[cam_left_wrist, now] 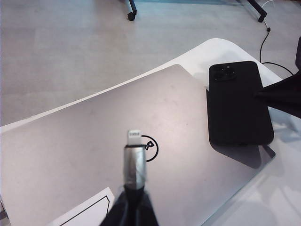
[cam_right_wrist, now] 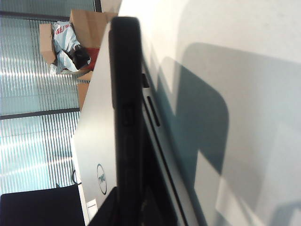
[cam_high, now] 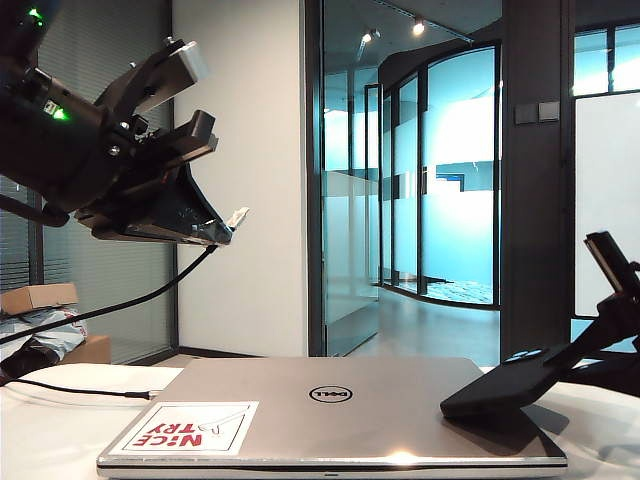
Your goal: Pick up the charging cable and the phone, plug the charging cable into the charging port on the phone, and finally place them back on the table.
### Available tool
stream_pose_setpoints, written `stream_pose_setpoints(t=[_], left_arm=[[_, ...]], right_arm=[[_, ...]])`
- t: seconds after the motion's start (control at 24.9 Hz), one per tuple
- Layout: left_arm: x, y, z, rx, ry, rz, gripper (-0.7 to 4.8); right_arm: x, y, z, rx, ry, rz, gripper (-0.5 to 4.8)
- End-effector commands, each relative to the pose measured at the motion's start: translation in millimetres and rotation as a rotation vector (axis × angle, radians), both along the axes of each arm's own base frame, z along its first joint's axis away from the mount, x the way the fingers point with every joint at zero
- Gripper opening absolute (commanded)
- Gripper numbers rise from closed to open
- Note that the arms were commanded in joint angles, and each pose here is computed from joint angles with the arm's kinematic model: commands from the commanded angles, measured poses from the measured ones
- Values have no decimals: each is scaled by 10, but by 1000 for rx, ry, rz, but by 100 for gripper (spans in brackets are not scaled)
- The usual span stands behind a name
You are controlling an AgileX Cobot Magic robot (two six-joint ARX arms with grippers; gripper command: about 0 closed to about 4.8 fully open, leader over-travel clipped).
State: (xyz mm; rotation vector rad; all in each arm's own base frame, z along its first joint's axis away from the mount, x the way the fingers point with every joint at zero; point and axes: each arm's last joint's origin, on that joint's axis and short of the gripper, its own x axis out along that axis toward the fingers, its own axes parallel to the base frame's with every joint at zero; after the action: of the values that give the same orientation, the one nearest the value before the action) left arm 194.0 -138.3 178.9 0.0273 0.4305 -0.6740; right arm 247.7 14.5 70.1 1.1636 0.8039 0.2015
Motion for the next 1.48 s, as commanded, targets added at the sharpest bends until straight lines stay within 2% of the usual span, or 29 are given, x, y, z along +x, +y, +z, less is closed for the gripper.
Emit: stream_pose_setpoints(t=[0.04,0.24,0.44,0.72,0.8,1.0,1.04,1.28,1.48], left_arm=[[10,-4,32,-15,-20,-1,-7],[10,-4,32,-15,-20,-1,-7],[10,-5,34,-15,-21,-1,-7],[11,-5,34,-15,-21,-1,-7],[10,-4,33,-15,-21,-1,-7],[10,-4,33,-15,-21,-1,-7],[10,-4,33,-15,-21,-1,-7],[10,-4,33,-15,-20,-1,-7],[10,-4,33,-15,-21,-1,-7]], right_arm=[[14,5,133,-4,-64,11,-7],[-59,3,365,-27,-50,14,-6],[-195,-11,571,-153,-61,29,-6],[-408,-55,1112,-498,21,114,-6],[-402,-64,1341,-609,47,192,-6],[-383,-8,1549,-746,112,276,-7],[-377,36,1591,-778,129,323,-6],[-328,207,1554,-912,256,452,-6],[-254,326,1351,-944,353,540,-6]])
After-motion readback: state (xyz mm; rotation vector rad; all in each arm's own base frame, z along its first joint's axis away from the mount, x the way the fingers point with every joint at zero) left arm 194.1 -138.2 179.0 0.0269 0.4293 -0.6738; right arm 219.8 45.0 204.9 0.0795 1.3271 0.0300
